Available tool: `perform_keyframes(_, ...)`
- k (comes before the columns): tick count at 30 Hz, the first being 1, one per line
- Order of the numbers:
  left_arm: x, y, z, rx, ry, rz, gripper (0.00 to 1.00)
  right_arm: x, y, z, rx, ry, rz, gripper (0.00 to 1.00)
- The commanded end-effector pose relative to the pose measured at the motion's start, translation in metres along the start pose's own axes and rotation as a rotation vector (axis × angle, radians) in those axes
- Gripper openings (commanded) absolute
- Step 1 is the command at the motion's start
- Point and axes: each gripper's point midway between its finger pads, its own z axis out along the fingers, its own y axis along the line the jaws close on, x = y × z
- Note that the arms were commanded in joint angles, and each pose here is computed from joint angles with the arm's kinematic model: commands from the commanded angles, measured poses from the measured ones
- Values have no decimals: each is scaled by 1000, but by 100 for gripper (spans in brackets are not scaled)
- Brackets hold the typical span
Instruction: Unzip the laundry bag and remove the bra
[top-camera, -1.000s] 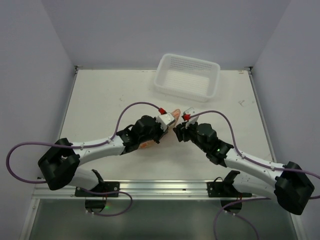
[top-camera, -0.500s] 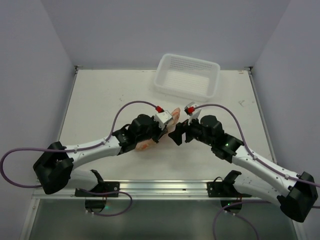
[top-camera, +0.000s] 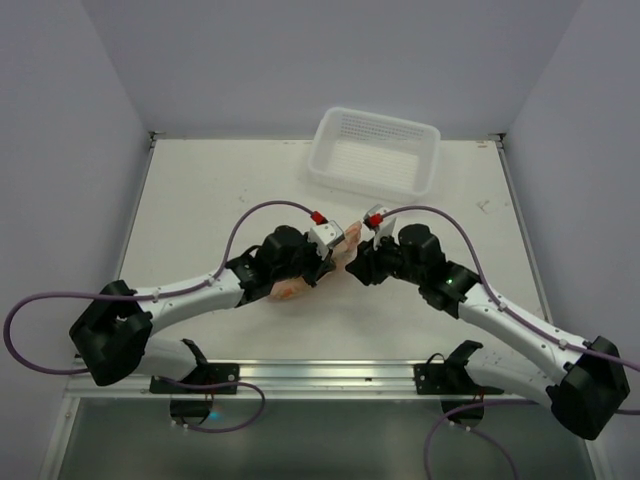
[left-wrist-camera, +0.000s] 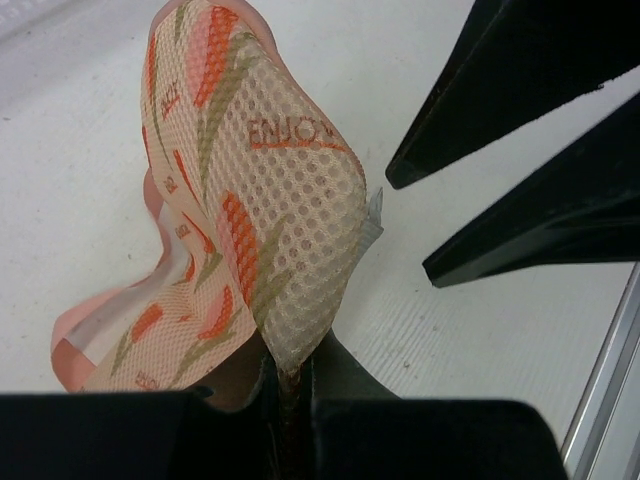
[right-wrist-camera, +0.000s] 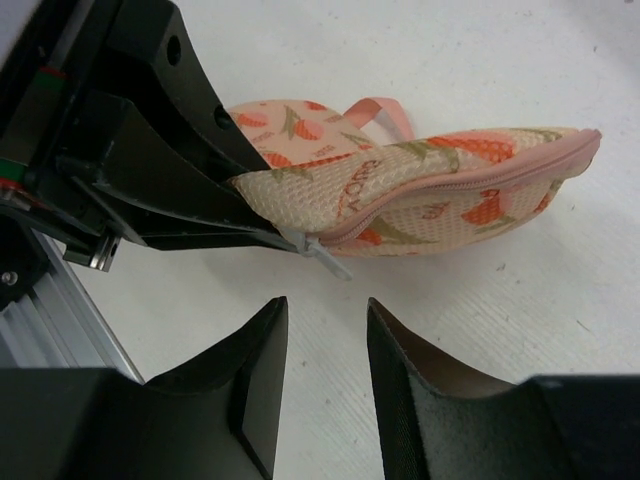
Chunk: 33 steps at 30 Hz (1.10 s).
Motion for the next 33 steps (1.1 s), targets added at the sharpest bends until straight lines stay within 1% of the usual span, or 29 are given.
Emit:
perform_keyframes(1, -26, -3, 3, 29, -55, -6, 0, -30, 4, -5, -70, -96, -31, 40)
perform_keyframes(5, -23, -2, 5, 31, -43, -10, 0, -35, -1, -10, -109, -118, 9, 42)
perform_keyframes(9, -24, -2, 4, 29, -46, -10, 0, -29, 1, -4, -158, -79, 22, 42)
perform_keyframes(10, -24, -2, 4, 31, -45, -10, 0, -26, 2, -2, -169, -68, 28, 42)
perform_keyframes(11, -24, -2, 4, 31, -45, -10, 0, -28, 6, 0, -206, -76, 26, 42)
perform_keyframes(15, -23, -1, 4, 28, -45, -11, 0, -33, 13, -2, -263, -97, 35, 37)
perform_keyframes(21, -24, -2, 4, 33, -45, -11, 0, -38, 14, -2, -268, -104, 42, 38)
perform_keyframes(33, -23, 0, 5, 28, -42, -12, 0, -35, 8, 3, -239, -99, 53, 37)
